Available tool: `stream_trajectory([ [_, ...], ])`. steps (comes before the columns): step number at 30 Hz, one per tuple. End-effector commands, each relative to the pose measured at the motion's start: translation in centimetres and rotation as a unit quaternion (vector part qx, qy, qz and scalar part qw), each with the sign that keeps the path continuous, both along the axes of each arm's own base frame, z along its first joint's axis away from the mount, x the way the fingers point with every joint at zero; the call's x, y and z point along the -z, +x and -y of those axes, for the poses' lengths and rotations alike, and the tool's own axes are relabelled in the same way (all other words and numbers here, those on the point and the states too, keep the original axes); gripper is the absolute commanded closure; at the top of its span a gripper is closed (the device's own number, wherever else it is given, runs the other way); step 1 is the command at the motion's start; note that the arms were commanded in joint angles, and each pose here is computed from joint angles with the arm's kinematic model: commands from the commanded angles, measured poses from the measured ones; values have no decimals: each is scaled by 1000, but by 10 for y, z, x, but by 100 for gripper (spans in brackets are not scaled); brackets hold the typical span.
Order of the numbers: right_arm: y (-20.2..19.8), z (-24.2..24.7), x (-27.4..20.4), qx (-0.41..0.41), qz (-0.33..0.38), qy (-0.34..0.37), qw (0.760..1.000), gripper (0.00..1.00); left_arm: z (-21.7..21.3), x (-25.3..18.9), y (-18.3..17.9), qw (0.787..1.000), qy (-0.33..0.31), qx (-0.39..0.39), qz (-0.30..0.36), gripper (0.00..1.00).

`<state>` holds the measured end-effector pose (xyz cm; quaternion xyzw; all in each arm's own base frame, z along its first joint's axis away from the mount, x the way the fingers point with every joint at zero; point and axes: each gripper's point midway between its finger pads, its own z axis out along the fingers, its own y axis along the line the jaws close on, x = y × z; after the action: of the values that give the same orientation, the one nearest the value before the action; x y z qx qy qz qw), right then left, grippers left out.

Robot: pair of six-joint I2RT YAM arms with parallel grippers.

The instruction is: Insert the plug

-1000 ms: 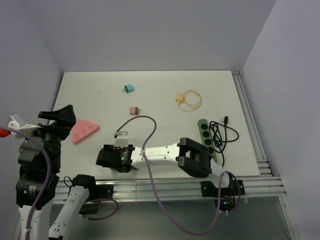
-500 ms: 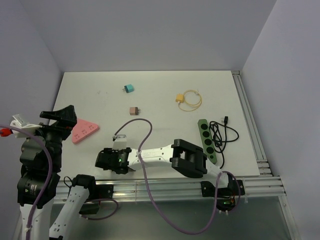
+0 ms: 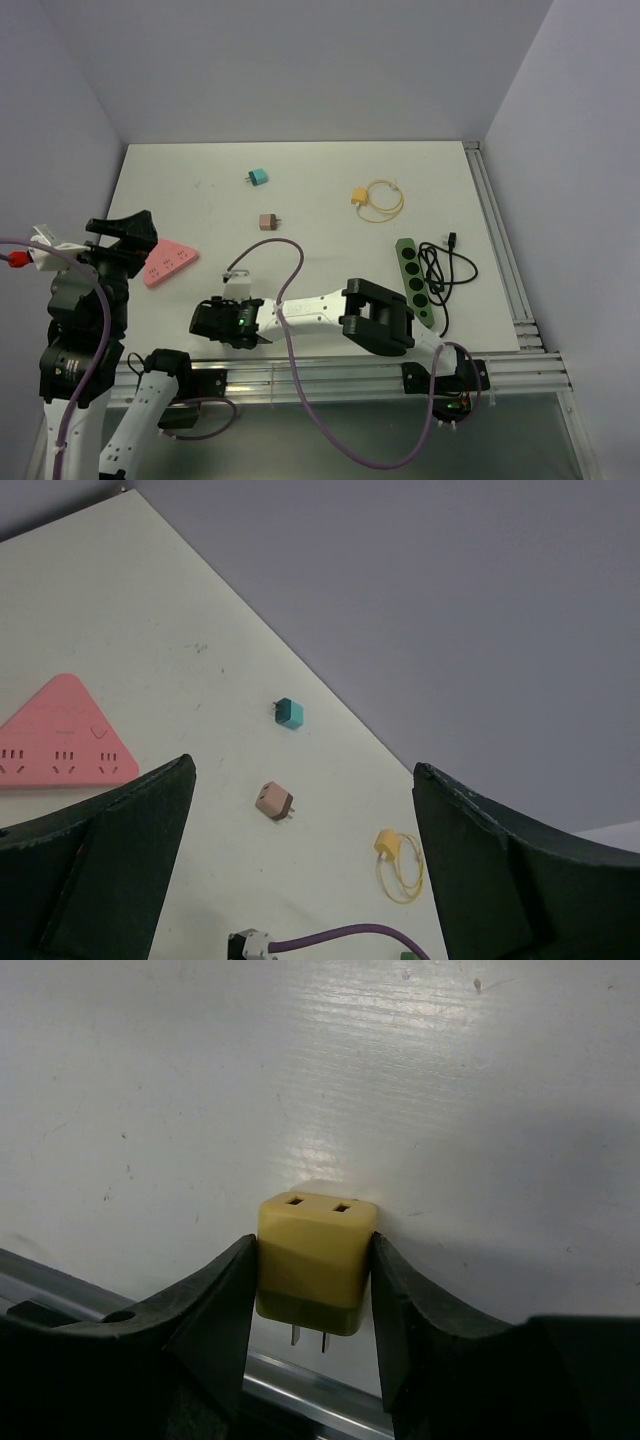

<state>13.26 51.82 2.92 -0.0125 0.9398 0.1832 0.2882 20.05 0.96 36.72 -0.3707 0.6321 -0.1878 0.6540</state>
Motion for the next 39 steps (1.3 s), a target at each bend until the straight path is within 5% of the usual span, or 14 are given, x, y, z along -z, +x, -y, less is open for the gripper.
stream_trajectory([
  [1, 5, 6, -8, 1, 8, 9, 1000, 80, 4, -6, 3, 1000, 18, 14, 11, 6],
  [7, 21, 43, -24, 19, 20, 54, 998, 100, 44, -7, 13, 988, 72, 132, 30, 10],
  [12, 35, 87, -57, 46, 45, 118, 991, 100, 114, 3, 12, 933, 117, 335, 63, 14],
  [18, 37, 132, -95, 91, 54, 172, 979, 100, 161, 44, 21, 874, 84, 479, -1, 27],
  [25, 40, 190, -158, 121, 85, 280, 949, 100, 187, 69, 17, 846, 46, 531, 15, 28],
  [35, 40, 258, -193, 176, 110, 322, 924, 100, 245, 56, -27, 791, 45, 600, 110, 22],
  [38, 37, 262, -199, 180, 104, 343, 916, 100, 257, 57, -38, 787, 36, 604, 119, 20],
  [39, 36, 261, -201, 181, 98, 349, 914, 100, 256, 59, -31, 804, 33, 582, 118, 19],
])
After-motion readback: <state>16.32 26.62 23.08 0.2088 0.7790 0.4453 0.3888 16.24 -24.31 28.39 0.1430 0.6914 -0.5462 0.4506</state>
